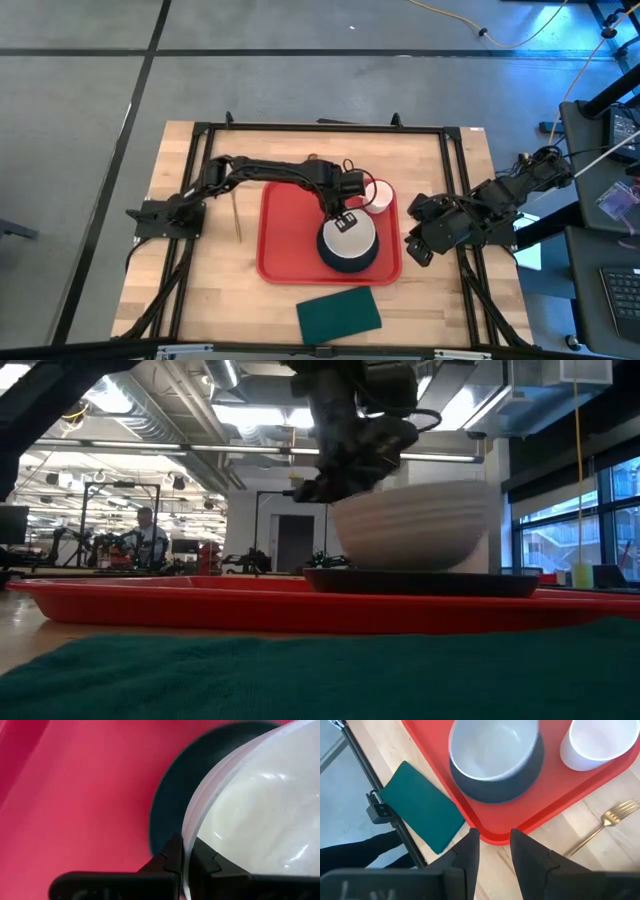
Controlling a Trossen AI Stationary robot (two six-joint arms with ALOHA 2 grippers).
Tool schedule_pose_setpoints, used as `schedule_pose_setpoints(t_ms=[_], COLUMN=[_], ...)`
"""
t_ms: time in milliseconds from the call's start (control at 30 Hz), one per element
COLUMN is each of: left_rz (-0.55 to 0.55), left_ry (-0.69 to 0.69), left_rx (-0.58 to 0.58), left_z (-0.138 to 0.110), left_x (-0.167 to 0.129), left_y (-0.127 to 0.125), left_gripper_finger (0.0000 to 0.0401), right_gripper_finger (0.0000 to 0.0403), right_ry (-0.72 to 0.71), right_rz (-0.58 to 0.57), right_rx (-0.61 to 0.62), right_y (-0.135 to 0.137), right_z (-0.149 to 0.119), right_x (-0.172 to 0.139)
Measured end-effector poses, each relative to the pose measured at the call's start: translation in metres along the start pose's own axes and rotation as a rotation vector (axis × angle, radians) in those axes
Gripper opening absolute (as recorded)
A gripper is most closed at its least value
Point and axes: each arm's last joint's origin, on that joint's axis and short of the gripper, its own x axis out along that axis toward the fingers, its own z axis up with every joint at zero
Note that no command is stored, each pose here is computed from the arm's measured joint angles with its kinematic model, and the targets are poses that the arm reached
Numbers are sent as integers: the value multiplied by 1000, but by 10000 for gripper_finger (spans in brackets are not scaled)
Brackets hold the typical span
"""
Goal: Set up tray
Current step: Put the white bowl on the black plate on the orange tray
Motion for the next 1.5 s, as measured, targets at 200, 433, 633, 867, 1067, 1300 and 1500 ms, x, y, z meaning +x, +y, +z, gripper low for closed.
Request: schedule_pose_setpoints(t_ms=[200,433,633,867,1067,1300,1500], left_rz=[-5,-2,2,-7,-1,-2,-1], left_ry=[26,34,39,43,39,39,38], left_rx=[-17,-18,-23,-22,-47,-40,-39], left_z=[-1,-2,-2,-2,-2,-2,-2], left_x=[6,13,14,14,14,14,14], left_y=[0,-3,-1,-2,-2,-2,-2], left_gripper_finger=[4,4,4,12,16,20,45], right_gripper_finger=[111,111,111,111,111,111,111], right_ry=[-1,-3,-33,-33,-33,-34,-40], right_rz=[-1,-2,-16,-16,-16,-16,-19], right_rx=[-18,-44,-45,-45,-45,-45,-45], right_y=[0,0,0,0,0,0,0], right_z=[0,0,1,1,1,1,1], right_x=[0,0,0,0,0,0,0])
